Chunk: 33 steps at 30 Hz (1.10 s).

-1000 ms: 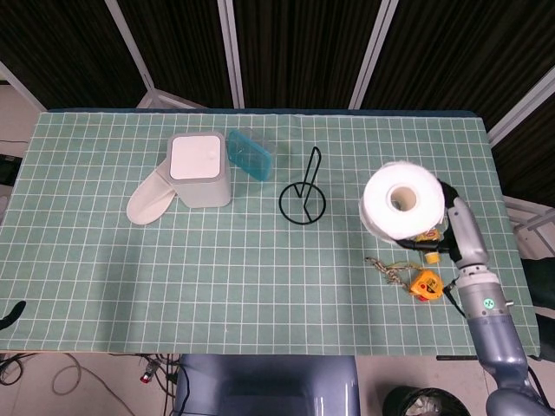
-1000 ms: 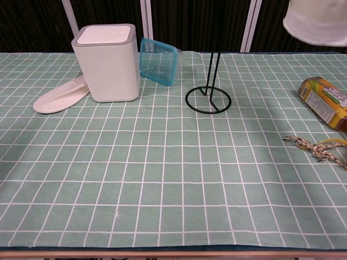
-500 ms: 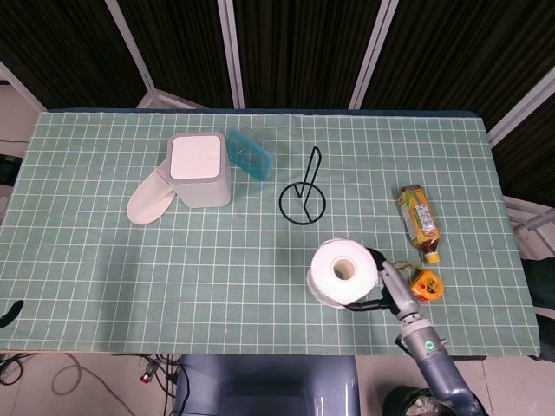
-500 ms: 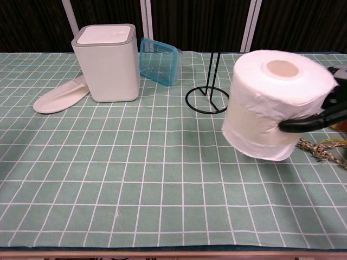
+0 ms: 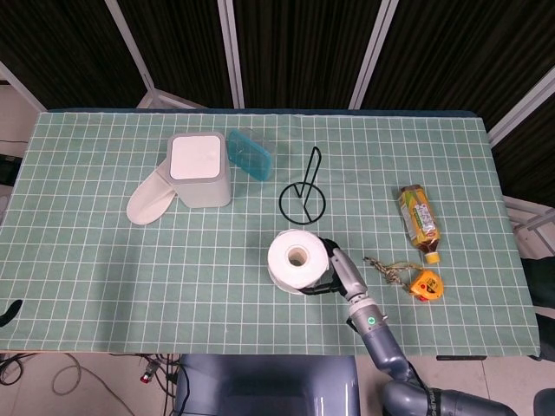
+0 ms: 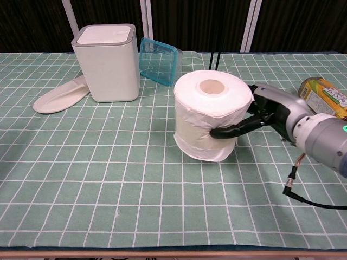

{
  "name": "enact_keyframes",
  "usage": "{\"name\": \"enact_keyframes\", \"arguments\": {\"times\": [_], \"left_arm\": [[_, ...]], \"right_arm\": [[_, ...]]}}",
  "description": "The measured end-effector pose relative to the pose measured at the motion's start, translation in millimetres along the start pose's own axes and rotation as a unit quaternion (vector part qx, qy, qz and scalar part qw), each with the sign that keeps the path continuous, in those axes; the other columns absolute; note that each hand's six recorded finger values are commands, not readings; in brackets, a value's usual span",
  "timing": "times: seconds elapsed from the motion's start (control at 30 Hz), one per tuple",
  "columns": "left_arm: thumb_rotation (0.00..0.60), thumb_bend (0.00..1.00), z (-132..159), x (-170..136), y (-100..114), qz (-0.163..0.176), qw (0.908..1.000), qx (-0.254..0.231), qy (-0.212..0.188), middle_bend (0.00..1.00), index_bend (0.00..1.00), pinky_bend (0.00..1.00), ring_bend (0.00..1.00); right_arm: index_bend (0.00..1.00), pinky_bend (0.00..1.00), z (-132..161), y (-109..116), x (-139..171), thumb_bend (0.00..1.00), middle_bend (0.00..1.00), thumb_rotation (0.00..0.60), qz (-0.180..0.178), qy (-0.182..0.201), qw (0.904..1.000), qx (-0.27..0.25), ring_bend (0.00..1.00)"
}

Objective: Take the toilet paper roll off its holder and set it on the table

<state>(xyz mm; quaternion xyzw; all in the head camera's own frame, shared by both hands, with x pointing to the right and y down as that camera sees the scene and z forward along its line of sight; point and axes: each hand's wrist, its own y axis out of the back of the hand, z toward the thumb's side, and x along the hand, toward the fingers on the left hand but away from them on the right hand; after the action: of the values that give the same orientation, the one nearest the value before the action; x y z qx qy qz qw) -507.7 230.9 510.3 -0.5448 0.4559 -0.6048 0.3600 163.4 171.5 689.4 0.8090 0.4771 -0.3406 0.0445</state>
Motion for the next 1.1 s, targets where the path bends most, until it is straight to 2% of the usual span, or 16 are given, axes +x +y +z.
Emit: {"name": "enact_keyframes", "arguments": {"times": [0.17,0.27,0.33,0.43,0.67,0.8,0.87,1.0,1.1], "left_arm": [[0.600,0.18,-2.4,0.6,1.6,0.002,1.0000,-0.002,0.003,0.00,0.04,0.02,0.00],[0.600,0.18,-2.4,0.6,1.3,0.001,1.0000,-0.002,0.003,0.00,0.04,0.02,0.00],[0.600,0.18,-1.7,0.2,1.2,0.000,1.0000,-0.003,0.001,0.00,0.04,0.02,0.00],[0.600,0.18,-1.7,-0.1,1.4,0.000,1.0000,-0.003,0.001,0.00,0.04,0.02,0.00],[0.600,0.18,-2.4,-0.1,1.9,0.001,1.0000,-0.003,0.002,0.00,0.04,0.02,0.00],[0.600,0.18,-2.4,0.3,1.5,0.001,1.0000,-0.003,0.002,0.00,0.04,0.02,0.00],[0.600,0.18,-2.1,0.4,1.4,0.001,1.0000,-0.002,0.002,0.00,0.04,0.02,0.00],[0.600,0.18,-0.2,0.4,-0.3,-0.001,1.0000,0.002,0.000,0.00,0.04,0.02,0.00],[0.600,0.18,2.2,0.0,-1.4,-0.002,1.0000,0.004,-0.003,0.00,0.04,0.02,0.00]], "right_arm": [[0.26,0.00,-2.7,-12.5,-10.5,0.00,0.24,0.600,0.007,-0.011,0.9999,0.009,0.16],[0.15,0.00,-6.7,-17.6,-11.1,0.00,0.14,0.600,0.014,-0.022,0.9996,0.008,0.07],[0.06,0.00,-10.1,-20.7,-12.8,0.00,0.05,0.600,0.020,-0.031,0.9993,0.006,0.01],[0.00,0.00,-15.2,-26.5,-16.0,0.00,0.00,0.600,0.035,-0.046,0.9983,0.002,0.00],[0.00,0.00,-11.8,-25.0,-20.7,0.00,0.00,0.600,0.055,-0.047,0.9974,-0.001,0.00],[0.00,0.00,-1.4,-5.8,-13.3,0.00,0.00,0.600,0.052,-0.031,0.9982,0.000,0.00],[0.00,0.00,6.4,12.2,-5.5,0.00,0.00,0.600,0.042,-0.018,0.9989,0.003,0.00],[0.00,0.00,21.0,58.6,17.0,0.00,0.00,0.600,0.007,0.007,0.9998,0.018,0.00],[0.00,0.00,28.9,98.1,42.2,0.00,0.00,0.600,-0.021,0.021,0.9984,0.047,0.00]]}}
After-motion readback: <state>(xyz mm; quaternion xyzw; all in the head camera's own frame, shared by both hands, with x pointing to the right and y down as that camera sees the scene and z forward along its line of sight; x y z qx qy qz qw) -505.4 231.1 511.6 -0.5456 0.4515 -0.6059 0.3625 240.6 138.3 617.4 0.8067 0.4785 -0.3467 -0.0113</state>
